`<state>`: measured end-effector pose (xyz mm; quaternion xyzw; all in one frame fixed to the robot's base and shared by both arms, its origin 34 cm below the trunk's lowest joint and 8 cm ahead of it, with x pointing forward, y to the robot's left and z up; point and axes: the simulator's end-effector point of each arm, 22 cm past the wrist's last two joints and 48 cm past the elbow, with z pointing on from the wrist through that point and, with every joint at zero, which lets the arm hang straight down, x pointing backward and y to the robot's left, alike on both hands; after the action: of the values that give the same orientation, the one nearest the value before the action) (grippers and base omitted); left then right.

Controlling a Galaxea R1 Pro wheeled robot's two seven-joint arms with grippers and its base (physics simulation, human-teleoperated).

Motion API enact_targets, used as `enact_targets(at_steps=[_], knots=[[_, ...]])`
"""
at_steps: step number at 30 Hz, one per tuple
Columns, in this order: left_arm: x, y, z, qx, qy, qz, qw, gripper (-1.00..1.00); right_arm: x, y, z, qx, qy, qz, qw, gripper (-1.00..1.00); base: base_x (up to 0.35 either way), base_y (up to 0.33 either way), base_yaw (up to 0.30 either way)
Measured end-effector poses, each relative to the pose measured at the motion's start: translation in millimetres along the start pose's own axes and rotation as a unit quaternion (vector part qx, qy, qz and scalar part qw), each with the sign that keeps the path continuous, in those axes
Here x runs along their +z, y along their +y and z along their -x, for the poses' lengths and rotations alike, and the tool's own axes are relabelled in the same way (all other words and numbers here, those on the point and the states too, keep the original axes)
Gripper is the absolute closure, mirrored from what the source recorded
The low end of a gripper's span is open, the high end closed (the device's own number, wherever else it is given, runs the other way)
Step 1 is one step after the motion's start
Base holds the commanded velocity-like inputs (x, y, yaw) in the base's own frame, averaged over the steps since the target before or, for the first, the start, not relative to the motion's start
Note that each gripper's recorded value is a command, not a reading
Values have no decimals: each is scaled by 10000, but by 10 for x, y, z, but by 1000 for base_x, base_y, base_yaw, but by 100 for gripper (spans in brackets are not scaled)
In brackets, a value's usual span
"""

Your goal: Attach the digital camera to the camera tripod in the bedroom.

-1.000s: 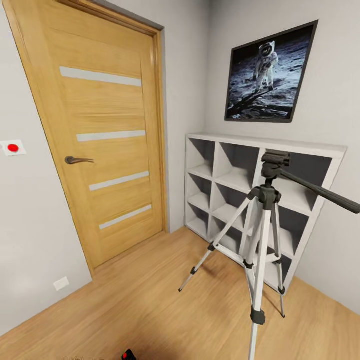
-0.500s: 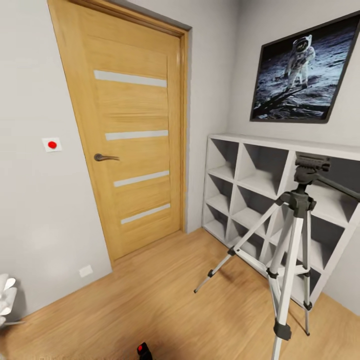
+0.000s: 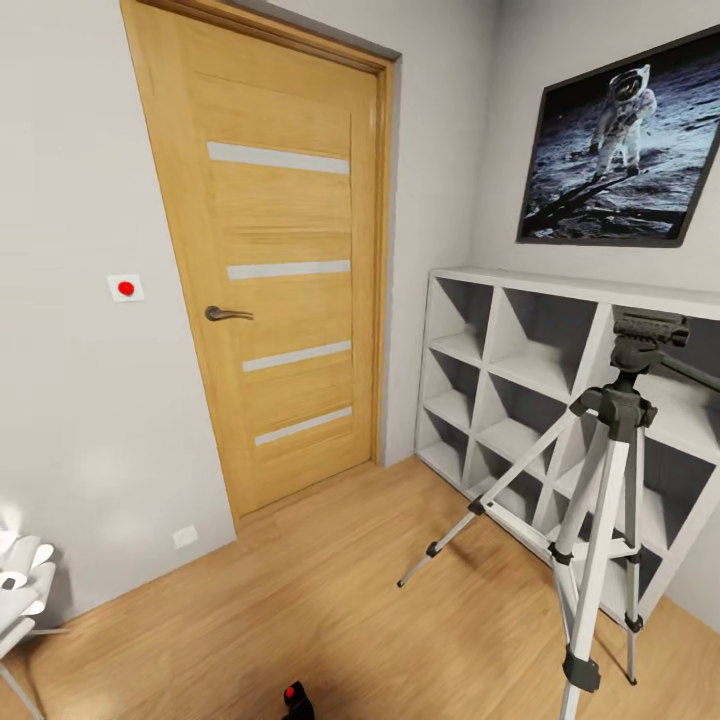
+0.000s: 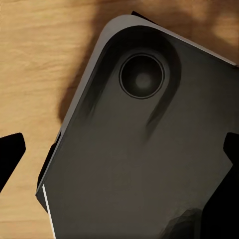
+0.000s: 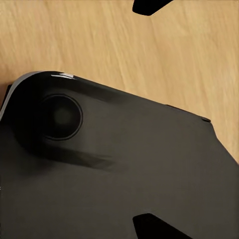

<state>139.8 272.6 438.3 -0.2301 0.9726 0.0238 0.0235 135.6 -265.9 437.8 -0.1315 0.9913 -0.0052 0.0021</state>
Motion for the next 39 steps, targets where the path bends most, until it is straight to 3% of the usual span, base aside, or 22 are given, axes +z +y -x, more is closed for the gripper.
enact_targets(at_steps=[27,30,34,39], knots=[[0,-3,-1,20,1,-3,10000,-100,0,-32,8,16,-21,-22,10000,-100,0,0,1],[0,-7,-3,22,2,-6,10000,-100,0,-57,129,49,-163,-33,9998,-100,0,0,0],[0,-11,-5,22,3,-8,10000,-100,-49,-309,740,102,-774,-187,9968,-100,0,0,0],[0,-12,-5,26,3,-9,10000,-100,-155,-471,1242,311,-1161,-262,9924,-100,0,0,0]])
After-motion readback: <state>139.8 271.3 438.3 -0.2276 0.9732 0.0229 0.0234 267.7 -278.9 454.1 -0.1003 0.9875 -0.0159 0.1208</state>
